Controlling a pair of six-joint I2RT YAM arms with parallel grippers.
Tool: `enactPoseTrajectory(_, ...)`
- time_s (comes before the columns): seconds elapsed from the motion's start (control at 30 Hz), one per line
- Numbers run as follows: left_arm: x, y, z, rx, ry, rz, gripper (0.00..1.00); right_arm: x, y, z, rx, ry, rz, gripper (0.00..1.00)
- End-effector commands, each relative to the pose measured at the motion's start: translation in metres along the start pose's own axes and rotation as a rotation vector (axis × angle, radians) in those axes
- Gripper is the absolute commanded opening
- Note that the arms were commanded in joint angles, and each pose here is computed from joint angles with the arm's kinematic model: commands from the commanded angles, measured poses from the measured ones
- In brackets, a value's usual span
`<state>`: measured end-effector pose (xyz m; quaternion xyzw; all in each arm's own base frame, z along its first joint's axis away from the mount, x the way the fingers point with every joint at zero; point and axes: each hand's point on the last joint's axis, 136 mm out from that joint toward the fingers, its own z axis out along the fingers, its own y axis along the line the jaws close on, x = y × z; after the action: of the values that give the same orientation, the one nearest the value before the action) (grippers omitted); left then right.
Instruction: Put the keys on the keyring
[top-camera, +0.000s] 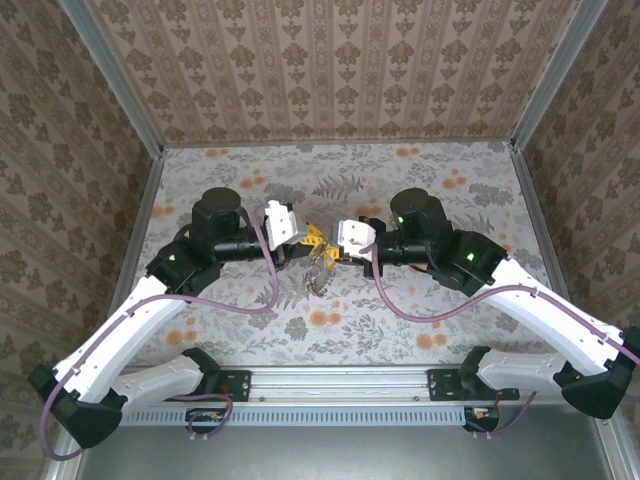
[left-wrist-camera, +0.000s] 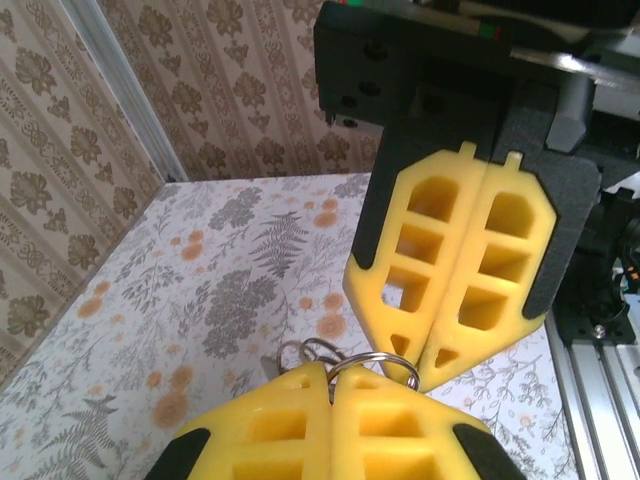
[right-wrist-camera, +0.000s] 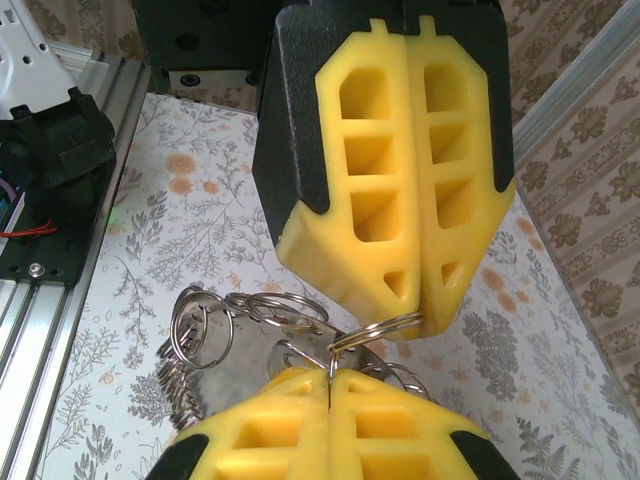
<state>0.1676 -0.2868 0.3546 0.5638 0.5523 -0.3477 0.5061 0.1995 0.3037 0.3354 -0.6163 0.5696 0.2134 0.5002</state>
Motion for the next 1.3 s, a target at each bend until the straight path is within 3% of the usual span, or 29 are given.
enactPoseTrajectory(0.0, -0.029, 0.002, -0.007, -0.012, -0.122, 0.016, 0.0, -0.002, 0.001, 0.001, -0.016, 0.005, 0.012, 0.0)
enactPoseTrajectory(0.2, -0.028, 0.003, -0.006, -0.012, -0.132, 0.014, 0.0, -0.003, -0.003, 0.0, 0.008, 0.007, 0.014, 0.01)
enactPoseTrajectory(0.3, -0.027, 0.003, -0.007, -0.018, -0.121, 0.017, 0.0, -0.003, -0.006, -0.002, 0.035, 0.006, 0.017, 0.1)
enactPoseTrajectory(0.6, -0.004, 0.027, -0.009, -0.144, -0.004, -0.026, 0.0, 0.006, -0.02, -0.019, 0.188, 0.005, 0.04, 0.5)
enactPoseTrajectory(0.9, 0.079, 0.037, -0.003, -0.238, 0.272, -0.254, 0.0, 0.066, -0.041, -0.031, 0.386, 0.085, 0.192, 0.84)
enactPoseTrajectory(0.97, 0.093, 0.035, -0.01, -0.269, 0.337, -0.284, 0.0, 0.076, -0.051, -0.032, 0.421, 0.074, 0.246, 0.98)
enactPoseTrajectory(1.1, 0.117, 0.04, -0.015, -0.331, 0.432, -0.324, 0.0, 0.089, -0.07, -0.028, 0.458, 0.057, 0.316, 1.0)
enactPoseTrajectory(1.27, 0.15, 0.052, 0.008, -0.344, 0.5, -0.37, 0.0, 0.103, -0.085, -0.031, 0.53, 0.053, 0.394, 1.0)
